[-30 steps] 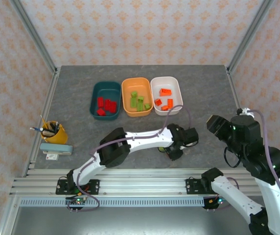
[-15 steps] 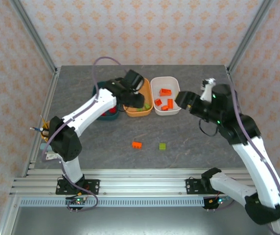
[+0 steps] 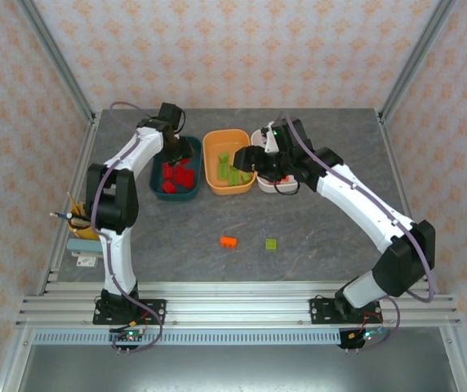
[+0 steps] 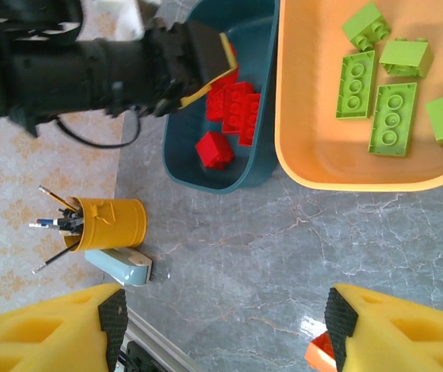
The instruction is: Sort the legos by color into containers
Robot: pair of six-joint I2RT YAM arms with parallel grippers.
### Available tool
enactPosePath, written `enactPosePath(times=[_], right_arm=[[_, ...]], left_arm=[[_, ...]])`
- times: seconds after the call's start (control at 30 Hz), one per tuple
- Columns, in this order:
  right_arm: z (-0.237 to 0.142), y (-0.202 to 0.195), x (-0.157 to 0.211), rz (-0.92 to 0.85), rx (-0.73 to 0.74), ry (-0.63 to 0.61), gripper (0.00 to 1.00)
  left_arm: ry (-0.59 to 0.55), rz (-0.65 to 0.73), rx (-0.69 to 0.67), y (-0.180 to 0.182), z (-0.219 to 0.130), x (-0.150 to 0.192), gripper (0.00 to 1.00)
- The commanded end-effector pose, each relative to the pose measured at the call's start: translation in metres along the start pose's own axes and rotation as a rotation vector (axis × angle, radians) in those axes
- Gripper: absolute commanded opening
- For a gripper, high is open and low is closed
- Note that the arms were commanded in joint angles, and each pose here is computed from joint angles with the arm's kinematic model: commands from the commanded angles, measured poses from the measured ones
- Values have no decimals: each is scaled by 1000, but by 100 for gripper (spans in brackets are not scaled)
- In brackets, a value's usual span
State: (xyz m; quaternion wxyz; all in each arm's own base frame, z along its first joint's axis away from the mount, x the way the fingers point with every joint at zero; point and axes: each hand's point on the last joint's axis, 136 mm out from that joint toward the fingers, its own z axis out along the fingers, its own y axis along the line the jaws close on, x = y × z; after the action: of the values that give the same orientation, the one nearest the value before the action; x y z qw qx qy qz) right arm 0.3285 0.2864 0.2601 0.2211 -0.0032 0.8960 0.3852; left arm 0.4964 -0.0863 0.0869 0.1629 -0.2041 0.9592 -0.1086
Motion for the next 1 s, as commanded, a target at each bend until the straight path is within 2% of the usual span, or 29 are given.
enactPosePath(times=[0.0, 0.17, 0.33, 0.47, 0.63, 0.83, 0.97], right_arm=[[3, 12, -8, -41, -32, -5, 70], [24, -3, 9, -58, 33, 79, 70], [40, -17, 37, -148, 140, 172, 70], [53, -27, 72, -288, 242, 286, 71], [63, -44, 118, -430, 354, 435, 74], [66, -63, 174, -715, 436, 611, 77], [72, -79, 181, -819, 491, 652, 78]], left_arm=[[1, 0, 30, -15, 6, -15, 41], [15, -29, 9, -11, 24, -26, 46], [18, -19, -3, -10, 21, -27, 63], [-17, -9, 8, -13, -4, -31, 70], [-83, -3, 47, -18, -57, -30, 77], [-130, -35, 145, -13, -122, 10, 79], [-95, -81, 204, 4, -136, 68, 81]])
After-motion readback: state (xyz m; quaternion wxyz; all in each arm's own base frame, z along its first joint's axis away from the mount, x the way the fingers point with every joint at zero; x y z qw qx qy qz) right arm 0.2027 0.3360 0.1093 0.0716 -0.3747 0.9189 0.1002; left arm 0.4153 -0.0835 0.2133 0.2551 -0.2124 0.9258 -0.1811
